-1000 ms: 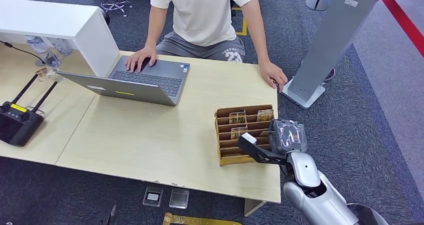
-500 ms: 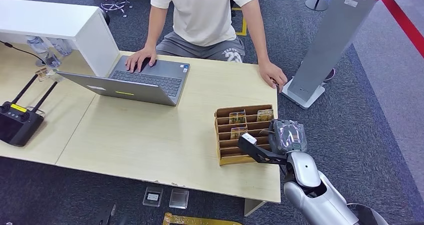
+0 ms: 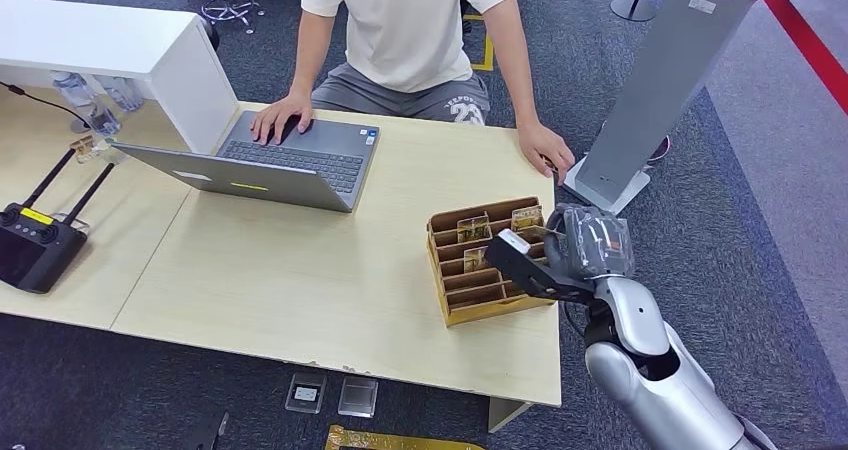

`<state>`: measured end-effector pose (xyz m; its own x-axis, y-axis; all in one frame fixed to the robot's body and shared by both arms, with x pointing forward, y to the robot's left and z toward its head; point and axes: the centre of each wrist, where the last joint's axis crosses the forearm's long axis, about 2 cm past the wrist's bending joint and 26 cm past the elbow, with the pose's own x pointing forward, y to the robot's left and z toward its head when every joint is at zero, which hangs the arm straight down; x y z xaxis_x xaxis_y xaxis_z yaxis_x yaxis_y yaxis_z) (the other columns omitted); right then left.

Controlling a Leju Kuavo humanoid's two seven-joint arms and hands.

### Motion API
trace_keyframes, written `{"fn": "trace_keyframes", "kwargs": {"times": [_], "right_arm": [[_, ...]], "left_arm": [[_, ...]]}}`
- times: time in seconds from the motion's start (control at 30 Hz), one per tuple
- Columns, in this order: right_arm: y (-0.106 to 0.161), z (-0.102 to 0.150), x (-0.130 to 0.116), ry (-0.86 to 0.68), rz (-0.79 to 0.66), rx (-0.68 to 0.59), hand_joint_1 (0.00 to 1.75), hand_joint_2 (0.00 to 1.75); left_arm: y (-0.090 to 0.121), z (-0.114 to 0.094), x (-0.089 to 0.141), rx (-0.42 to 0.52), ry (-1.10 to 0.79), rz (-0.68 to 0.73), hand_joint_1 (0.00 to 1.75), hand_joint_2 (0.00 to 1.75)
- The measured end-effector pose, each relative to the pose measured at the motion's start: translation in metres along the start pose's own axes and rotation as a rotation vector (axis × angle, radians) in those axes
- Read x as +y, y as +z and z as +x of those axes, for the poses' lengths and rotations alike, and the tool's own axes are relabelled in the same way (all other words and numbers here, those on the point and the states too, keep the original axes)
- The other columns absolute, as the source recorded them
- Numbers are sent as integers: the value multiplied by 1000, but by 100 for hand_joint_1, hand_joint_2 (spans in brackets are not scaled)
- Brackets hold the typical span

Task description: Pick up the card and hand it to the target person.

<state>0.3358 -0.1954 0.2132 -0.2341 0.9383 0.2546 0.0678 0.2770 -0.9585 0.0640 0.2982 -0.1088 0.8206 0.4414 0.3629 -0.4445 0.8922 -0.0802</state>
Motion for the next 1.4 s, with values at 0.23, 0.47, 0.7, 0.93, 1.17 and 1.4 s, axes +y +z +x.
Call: {"fn": "trace_keyframes", "kwargs": {"times": [0.23,0.47,0.7,0.93,1.17,1.4], "right_arm": [[5,15,-41,-64,-104,-80,136,175],[8,27,-49,-132,-127,-184,136,175],[-5,36,-32,-195,-166,-271,136,175],[-22,33,-5,-237,-291,-338,136,175],[-31,29,23,-211,-276,-314,136,175],[-33,29,37,-199,-232,-296,34,175]], "left_arm": [[1,-2,1,5,10,4,0,175],[0,-1,0,2,11,1,0,175],[-1,4,-3,4,11,-8,0,175],[-2,10,-6,4,-2,-22,0,175],[-3,11,-9,18,-3,-27,0,175],[-2,11,-9,46,7,-65,0,175]]}}
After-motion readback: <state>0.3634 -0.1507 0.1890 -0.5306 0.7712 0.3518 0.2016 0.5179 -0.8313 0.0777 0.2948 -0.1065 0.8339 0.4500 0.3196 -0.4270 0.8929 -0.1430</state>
